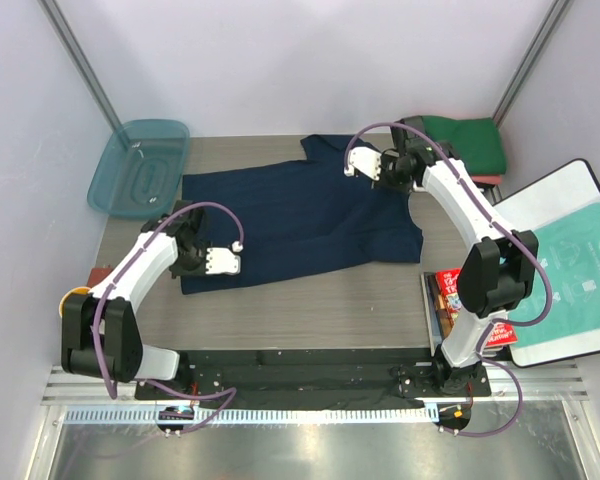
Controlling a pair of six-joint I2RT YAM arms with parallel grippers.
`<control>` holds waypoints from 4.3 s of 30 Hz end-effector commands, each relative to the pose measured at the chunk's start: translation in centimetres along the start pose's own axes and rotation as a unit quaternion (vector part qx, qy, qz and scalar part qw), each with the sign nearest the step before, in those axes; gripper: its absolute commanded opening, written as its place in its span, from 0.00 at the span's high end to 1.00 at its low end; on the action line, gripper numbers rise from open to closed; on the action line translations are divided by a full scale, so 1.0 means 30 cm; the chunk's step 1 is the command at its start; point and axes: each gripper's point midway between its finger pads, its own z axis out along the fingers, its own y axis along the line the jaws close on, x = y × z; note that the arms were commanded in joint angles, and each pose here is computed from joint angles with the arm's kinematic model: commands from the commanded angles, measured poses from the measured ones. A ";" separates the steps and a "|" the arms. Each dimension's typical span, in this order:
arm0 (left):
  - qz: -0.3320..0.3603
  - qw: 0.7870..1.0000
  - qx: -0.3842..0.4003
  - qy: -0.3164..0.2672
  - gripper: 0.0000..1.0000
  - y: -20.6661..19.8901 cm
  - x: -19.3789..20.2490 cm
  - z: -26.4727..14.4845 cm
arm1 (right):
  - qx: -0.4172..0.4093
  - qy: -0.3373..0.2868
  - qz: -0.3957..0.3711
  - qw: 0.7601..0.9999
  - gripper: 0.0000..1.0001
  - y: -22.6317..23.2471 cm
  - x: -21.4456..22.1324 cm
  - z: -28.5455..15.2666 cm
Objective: Fold and stack the t-shirts
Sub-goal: Fold the tshirt
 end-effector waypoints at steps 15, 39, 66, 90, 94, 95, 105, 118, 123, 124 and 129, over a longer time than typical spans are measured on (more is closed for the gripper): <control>-0.002 1.000 -0.024 0.013 1.00 0.115 0.015 0.028 | 0.071 -0.020 0.003 0.997 0.99 -0.099 -0.049 0.052; -0.026 0.999 -0.038 0.021 1.00 0.185 0.038 0.088 | 0.115 -0.033 0.005 0.993 0.99 -0.162 -0.097 0.111; -0.083 0.993 -0.061 0.062 0.29 0.237 0.131 0.160 | 0.194 0.010 0.023 0.981 0.30 -0.211 -0.055 0.193; -0.103 0.992 -0.038 -0.070 0.00 0.080 -0.039 0.013 | -0.057 0.029 0.118 0.991 0.76 0.384 0.087 0.107; -0.120 0.988 -0.016 -0.098 0.00 0.058 -0.090 0.002 | -0.095 0.041 0.134 0.986 0.88 0.439 0.105 0.118; -0.124 0.986 -0.009 -0.109 0.00 0.054 -0.106 -0.008 | -0.101 0.039 0.141 0.984 0.89 0.449 0.105 0.122; -0.107 0.988 0.015 -0.108 0.00 -0.036 -0.105 -0.017 | -0.097 0.032 0.160 0.982 0.92 0.440 0.114 0.121; -0.117 0.987 0.052 -0.093 0.15 -0.040 -0.108 0.060 | -0.115 0.050 0.190 0.974 0.99 0.437 0.168 0.219; -0.117 0.988 0.052 -0.082 0.21 -0.025 -0.098 0.088 | -0.114 0.050 0.208 0.970 0.99 0.402 0.185 0.257; -0.117 0.989 0.048 -0.080 0.22 -0.015 -0.096 0.086 | -0.112 0.050 0.209 0.970 0.99 0.390 0.185 0.260; -0.120 0.988 0.051 -0.080 0.24 -0.001 -0.099 0.088 | -0.113 0.049 0.208 0.970 0.99 0.383 0.188 0.268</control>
